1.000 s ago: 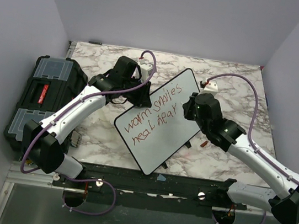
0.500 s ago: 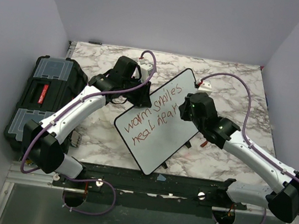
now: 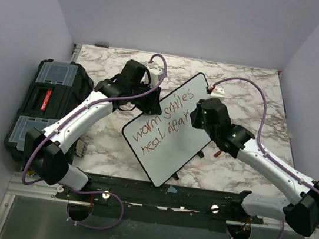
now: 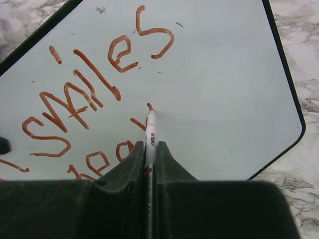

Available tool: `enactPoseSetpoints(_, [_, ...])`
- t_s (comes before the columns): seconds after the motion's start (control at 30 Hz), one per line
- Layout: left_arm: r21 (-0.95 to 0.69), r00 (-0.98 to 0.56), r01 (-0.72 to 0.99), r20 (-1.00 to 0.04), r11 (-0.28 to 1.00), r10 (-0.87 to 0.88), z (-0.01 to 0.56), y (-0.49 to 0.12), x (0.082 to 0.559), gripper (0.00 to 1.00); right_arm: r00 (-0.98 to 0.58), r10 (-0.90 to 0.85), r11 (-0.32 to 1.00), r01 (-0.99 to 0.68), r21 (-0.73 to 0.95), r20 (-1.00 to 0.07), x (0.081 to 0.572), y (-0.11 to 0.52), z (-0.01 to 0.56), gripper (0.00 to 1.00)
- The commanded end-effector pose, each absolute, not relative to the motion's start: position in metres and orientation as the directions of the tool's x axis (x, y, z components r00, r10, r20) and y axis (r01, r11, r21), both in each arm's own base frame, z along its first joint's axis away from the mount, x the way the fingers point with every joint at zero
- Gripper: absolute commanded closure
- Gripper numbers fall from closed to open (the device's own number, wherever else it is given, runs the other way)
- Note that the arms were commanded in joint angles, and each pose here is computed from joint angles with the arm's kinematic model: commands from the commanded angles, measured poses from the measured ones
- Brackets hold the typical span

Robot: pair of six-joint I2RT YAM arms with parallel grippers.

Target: Write a sentence on the whiteboard

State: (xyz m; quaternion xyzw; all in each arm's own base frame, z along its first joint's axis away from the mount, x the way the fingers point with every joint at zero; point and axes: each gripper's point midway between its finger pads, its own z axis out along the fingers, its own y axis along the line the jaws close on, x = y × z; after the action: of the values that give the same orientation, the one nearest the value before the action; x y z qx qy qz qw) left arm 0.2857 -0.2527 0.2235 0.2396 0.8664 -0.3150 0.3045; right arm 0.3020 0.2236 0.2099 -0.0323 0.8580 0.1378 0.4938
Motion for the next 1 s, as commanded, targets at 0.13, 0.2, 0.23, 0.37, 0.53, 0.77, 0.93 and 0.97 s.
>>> enactPoseSetpoints(0.13, [-0.307, -0.647, 0.642, -0.708, 0.702, 0.282, 0.219, -0.243, 0.287, 1.0, -0.502, 0.076, 0.974, -0.147, 0.172, -0.861, 0.313, 0.213, 0.201, 0.99])
enactPoseSetpoints(0.2, [-0.308, -0.648, 0.641, -0.707, 0.703, 0.282, 0.219, -0.243, 0.287, 1.0, -0.499, 0.074, 0.976, -0.14, 0.164, -0.864, 0.316, 0.211, 0.202, 0.99])
enactPoseSetpoints(0.23, [-0.308, -0.648, 0.643, -0.707, 0.701, 0.283, 0.218, -0.244, 0.287, 1.0, -0.497, 0.072, 0.977, -0.14, 0.162, -0.865, 0.317, 0.21, 0.203, 0.99])
enactPoseSetpoints(0.37, [-0.308, -0.648, 0.642, -0.707, 0.702, 0.283, 0.218, -0.244, 0.287, 1.0, -0.491, 0.071, 0.978, -0.136, 0.156, -0.869, 0.32, 0.208, 0.205, 0.99])
enactPoseSetpoints(0.53, [-0.308, -0.648, 0.642, -0.707, 0.702, 0.283, 0.218, -0.244, 0.287, 1.0, -0.482, 0.072, 0.979, -0.135, 0.155, -0.873, 0.319, 0.206, 0.21, 0.99])
enactPoseSetpoints(0.77, [-0.307, -0.646, 0.643, -0.709, 0.702, 0.282, 0.22, -0.243, 0.287, 1.0, -0.466, 0.101, 0.973, -0.139, 0.185, -0.879, 0.312, 0.202, 0.226, 0.99])
enactPoseSetpoints(0.93, [-0.307, -0.643, 0.645, -0.713, 0.7, 0.28, 0.222, -0.243, 0.286, 1.0, -0.467, 0.116, 0.965, -0.156, 0.211, -0.877, 0.311, 0.206, 0.232, 0.99])
enactPoseSetpoints(0.97, [-0.308, -0.642, 0.645, -0.714, 0.699, 0.278, 0.223, -0.243, 0.286, 1.0, -0.466, 0.121, 0.963, -0.158, 0.217, -0.877, 0.311, 0.207, 0.233, 0.99])
